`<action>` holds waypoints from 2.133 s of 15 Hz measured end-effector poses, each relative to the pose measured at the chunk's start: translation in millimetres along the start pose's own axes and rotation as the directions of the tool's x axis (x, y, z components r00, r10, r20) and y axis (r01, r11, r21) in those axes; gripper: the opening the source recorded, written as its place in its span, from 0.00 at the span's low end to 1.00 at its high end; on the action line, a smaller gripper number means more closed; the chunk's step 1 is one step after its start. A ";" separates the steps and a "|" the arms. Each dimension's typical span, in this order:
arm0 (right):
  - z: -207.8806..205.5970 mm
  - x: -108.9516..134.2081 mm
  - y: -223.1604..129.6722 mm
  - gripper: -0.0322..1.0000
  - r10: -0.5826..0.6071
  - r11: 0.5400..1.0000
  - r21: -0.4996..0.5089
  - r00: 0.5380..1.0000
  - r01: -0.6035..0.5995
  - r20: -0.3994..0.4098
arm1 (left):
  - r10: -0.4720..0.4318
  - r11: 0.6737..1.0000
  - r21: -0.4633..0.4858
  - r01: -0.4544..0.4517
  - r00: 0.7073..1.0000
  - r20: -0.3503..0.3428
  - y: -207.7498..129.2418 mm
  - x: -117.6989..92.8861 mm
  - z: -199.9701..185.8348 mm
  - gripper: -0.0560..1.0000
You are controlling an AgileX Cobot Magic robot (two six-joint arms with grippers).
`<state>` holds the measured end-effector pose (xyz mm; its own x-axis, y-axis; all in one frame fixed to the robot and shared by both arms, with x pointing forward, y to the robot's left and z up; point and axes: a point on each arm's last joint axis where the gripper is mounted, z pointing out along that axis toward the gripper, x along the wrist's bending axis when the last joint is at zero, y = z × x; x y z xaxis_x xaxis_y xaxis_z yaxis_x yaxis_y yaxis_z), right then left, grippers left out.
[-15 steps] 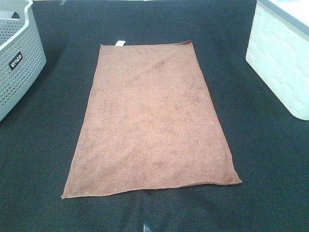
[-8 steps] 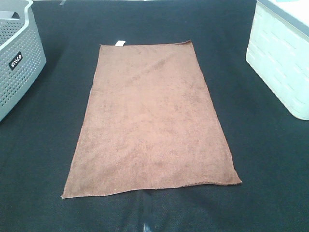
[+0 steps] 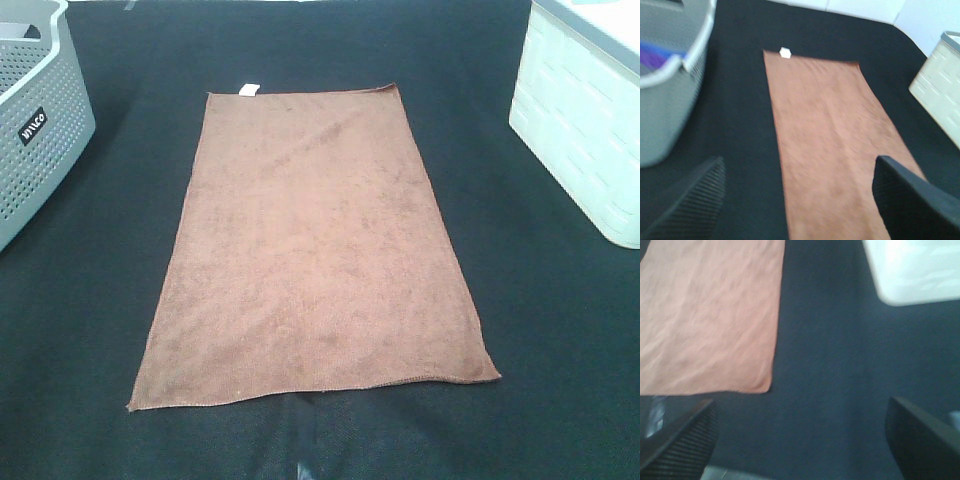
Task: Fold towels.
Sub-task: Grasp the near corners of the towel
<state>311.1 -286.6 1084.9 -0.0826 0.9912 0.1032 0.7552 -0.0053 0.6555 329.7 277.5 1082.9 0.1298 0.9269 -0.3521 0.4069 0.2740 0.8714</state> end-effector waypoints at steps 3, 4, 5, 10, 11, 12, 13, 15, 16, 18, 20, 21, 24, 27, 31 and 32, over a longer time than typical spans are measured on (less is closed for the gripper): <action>48.8 1.4 23.4 0.86 0.056 0.969 0.246 0.995 -0.036 -0.078 | -0.179 0.950 0.262 0.171 0.984 0.008 -9.7 3.8 58.1 0.78; 75.2 2.2 28.8 0.86 0.080 0.932 0.360 0.990 -0.031 -0.120 | -0.228 0.896 0.393 0.206 0.974 0.010 -20.7 6.0 83.9 0.78; 84.7 2.7 30.0 0.86 0.090 0.917 0.398 0.986 -0.027 -0.139 | -0.242 0.858 0.468 0.212 0.970 0.004 -29.5 9.5 101.7 0.78; 174.7 6.4 36.4 0.86 0.231 0.835 0.548 0.935 -0.049 -0.269 | -0.309 0.715 0.656 0.240 0.951 -0.011 -74.1 27.6 166.4 0.78; 186.7 5.7 35.4 0.86 0.241 0.831 0.554 0.931 -0.052 -0.275 | -0.327 0.695 0.673 0.254 0.945 -0.018 -82.7 31.2 176.2 0.78; 207.6 3.7 31.3 0.86 0.231 0.827 0.562 0.927 -0.027 -0.295 | -0.356 0.664 0.693 0.281 0.934 -0.037 -97.1 37.2 190.1 0.78; 221.6 2.6 27.1 0.86 0.233 0.819 0.573 0.923 -0.017 -0.306 | -0.363 0.651 0.702 0.287 0.931 -0.043 -105.6 40.8 197.0 0.78; 245.8 3.0 18.5 0.86 0.276 0.801 0.599 0.903 -0.026 -0.330 | -0.378 0.628 0.715 0.307 0.923 -0.064 -121.7 47.9 208.8 0.78; 255.0 3.8 15.2 0.86 0.299 0.795 0.605 0.890 -0.033 -0.344 | -0.381 0.622 0.718 0.313 0.922 -0.072 -128.6 51.0 213.0 0.78; 270.4 5.5 8.8 0.85 0.330 0.791 0.611 0.865 -0.035 -0.377 | -0.373 0.613 0.728 0.307 0.925 -0.075 -141.0 55.9 220.3 0.78; 281.3 5.6 7.5 0.83 0.355 0.786 0.616 0.853 -0.051 -0.383 | -0.384 0.610 0.734 0.300 0.922 -0.057 -144.5 56.9 228.0 0.77; 289.0 5.3 6.9 0.80 0.367 0.779 0.624 0.847 -0.055 -0.384 | -0.401 0.604 0.738 0.301 0.915 -0.046 -145.9 56.8 233.9 0.77; 302.0 7.4 8.9 0.68 0.389 0.763 0.644 0.832 -0.050 -0.396 | -0.460 0.580 0.756 0.302 0.888 -0.001 -149.6 52.9 251.7 0.76; 308.8 25.4 3.9 0.43 0.346 0.751 0.660 0.858 -0.012 -0.379 | -0.427 0.574 0.786 0.232 0.903 0.044 -157.1 43.1 264.7 0.55; 311.5 22.7 2.8 0.03 0.401 0.717 0.687 0.876 -0.117 -0.269 | -0.379 0.569 0.796 0.209 0.925 0.028 -162.5 47.4 265.5 0.06; 311.3 23.0 3.0 0.03 0.414 0.710 0.692 0.874 -0.133 -0.257 | -0.378 0.568 0.797 0.206 0.925 0.030 -162.6 47.3 265.3 0.05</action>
<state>513.8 -222.7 856.4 0.0732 0.8297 0.5533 0.9969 -0.0440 -0.0659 509.6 208.8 834.0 -0.0066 0.7462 -0.6657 0.9784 0.1425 0.1500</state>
